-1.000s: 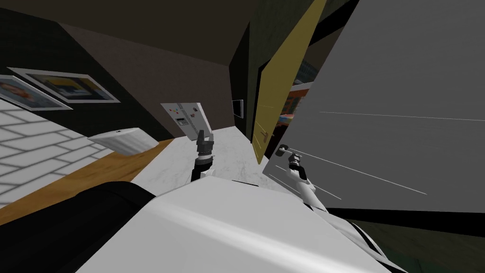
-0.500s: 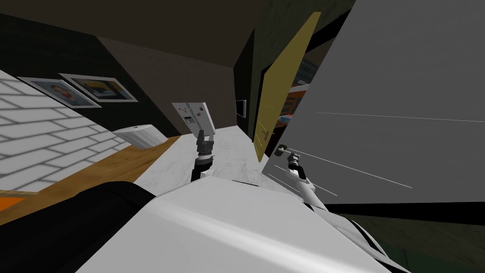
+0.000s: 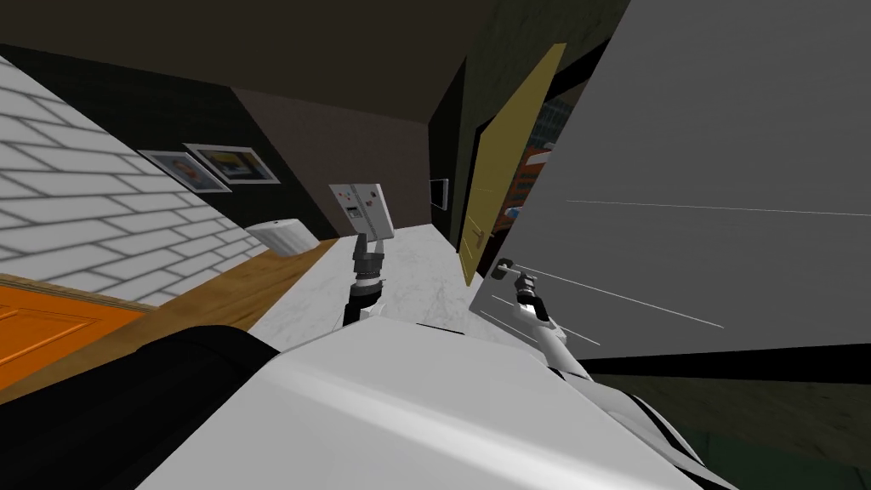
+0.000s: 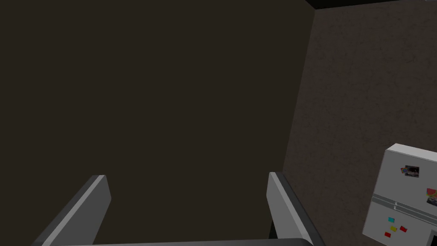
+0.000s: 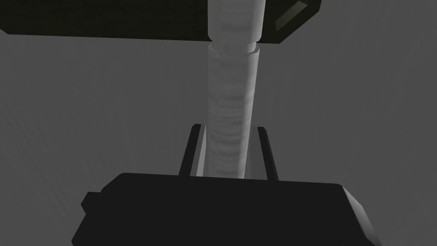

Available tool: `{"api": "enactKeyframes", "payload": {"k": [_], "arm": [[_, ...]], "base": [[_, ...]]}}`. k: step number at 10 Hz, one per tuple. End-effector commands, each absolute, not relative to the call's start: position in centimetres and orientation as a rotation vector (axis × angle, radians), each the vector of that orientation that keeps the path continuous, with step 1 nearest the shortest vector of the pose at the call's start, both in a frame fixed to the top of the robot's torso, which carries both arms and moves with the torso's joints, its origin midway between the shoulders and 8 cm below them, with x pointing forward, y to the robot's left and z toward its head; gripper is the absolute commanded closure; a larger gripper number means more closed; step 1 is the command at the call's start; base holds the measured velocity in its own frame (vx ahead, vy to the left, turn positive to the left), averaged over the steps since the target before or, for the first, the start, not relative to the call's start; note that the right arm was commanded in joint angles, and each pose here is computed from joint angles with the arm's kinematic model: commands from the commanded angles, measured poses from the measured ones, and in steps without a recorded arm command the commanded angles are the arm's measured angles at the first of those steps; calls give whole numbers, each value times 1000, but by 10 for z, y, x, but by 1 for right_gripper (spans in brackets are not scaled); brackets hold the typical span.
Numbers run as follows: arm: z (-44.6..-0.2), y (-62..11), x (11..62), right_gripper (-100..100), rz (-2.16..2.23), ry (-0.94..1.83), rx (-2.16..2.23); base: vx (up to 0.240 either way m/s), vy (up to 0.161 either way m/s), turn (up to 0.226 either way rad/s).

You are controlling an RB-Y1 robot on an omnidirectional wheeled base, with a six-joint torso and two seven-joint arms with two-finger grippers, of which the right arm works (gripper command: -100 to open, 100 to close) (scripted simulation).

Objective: Pull the door open

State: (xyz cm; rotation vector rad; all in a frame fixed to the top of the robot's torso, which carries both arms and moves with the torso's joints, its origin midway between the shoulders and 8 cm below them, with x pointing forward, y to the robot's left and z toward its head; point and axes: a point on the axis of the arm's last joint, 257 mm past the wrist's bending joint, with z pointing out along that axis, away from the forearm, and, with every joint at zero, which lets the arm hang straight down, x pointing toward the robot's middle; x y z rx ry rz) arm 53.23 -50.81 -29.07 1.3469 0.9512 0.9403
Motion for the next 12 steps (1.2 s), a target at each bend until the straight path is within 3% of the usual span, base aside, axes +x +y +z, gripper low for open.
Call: {"api": "enactKeyframes", "payload": {"k": [1,12], "arm": [[-293,-493,536,100,970,973,1342],[-293,-470,537,100,1039,1043,1307]], "base": [[-258,-44,129],[-187,-50,95]]}}
